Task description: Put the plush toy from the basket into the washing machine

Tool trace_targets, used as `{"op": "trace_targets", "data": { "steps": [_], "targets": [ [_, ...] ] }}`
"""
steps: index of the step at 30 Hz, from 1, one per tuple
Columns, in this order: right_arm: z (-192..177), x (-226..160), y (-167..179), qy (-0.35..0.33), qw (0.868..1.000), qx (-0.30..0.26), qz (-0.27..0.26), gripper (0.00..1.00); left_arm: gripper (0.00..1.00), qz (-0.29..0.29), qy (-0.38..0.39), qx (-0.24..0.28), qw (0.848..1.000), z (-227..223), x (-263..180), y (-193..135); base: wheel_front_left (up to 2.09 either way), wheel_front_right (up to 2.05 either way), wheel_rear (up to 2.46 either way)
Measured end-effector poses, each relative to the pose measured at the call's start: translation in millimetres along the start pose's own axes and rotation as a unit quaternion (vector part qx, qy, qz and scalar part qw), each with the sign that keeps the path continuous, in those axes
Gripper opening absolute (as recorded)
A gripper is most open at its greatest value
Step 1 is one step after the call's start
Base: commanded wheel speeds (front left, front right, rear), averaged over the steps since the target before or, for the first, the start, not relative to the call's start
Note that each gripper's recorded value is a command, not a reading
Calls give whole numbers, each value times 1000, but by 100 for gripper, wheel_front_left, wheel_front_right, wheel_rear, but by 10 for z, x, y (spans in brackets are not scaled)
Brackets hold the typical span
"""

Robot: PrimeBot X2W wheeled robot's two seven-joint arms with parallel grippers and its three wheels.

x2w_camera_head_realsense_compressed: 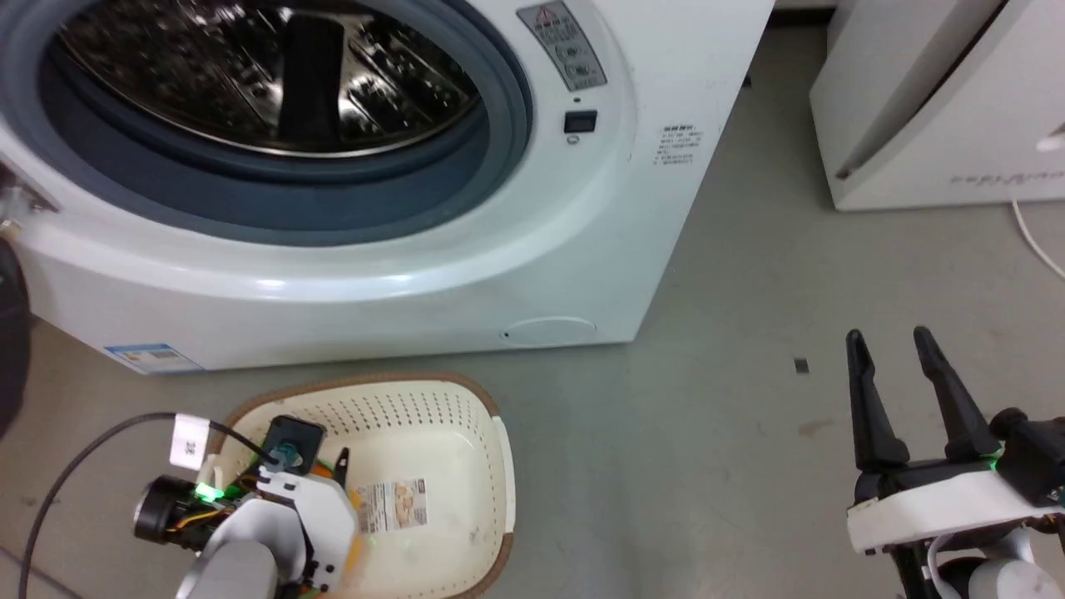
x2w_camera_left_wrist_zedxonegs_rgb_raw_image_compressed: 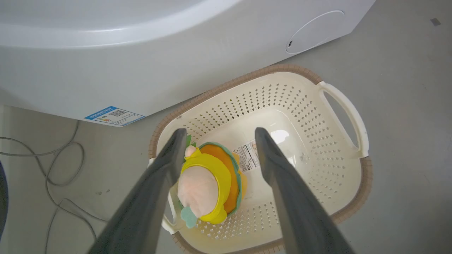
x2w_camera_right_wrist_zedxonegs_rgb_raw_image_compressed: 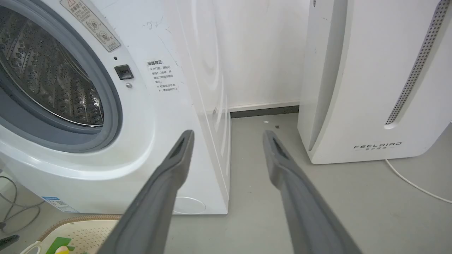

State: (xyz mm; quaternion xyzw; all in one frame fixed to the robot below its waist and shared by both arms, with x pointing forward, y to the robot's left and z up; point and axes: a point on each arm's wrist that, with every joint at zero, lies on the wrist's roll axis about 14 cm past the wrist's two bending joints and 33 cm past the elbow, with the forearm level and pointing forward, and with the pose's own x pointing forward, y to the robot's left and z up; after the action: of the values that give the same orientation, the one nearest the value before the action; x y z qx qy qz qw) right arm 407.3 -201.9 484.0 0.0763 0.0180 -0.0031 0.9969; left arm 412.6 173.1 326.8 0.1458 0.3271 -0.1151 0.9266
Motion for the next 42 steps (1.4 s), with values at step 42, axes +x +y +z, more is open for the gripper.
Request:
{"op": "trace_targets", "data": {
  "steps": [42],
  "targets": [
    [-857,547,-544,47,996,31,-74,100,100,-54,310,123,941,-1657,965,45,0,0,0]
  ]
}}
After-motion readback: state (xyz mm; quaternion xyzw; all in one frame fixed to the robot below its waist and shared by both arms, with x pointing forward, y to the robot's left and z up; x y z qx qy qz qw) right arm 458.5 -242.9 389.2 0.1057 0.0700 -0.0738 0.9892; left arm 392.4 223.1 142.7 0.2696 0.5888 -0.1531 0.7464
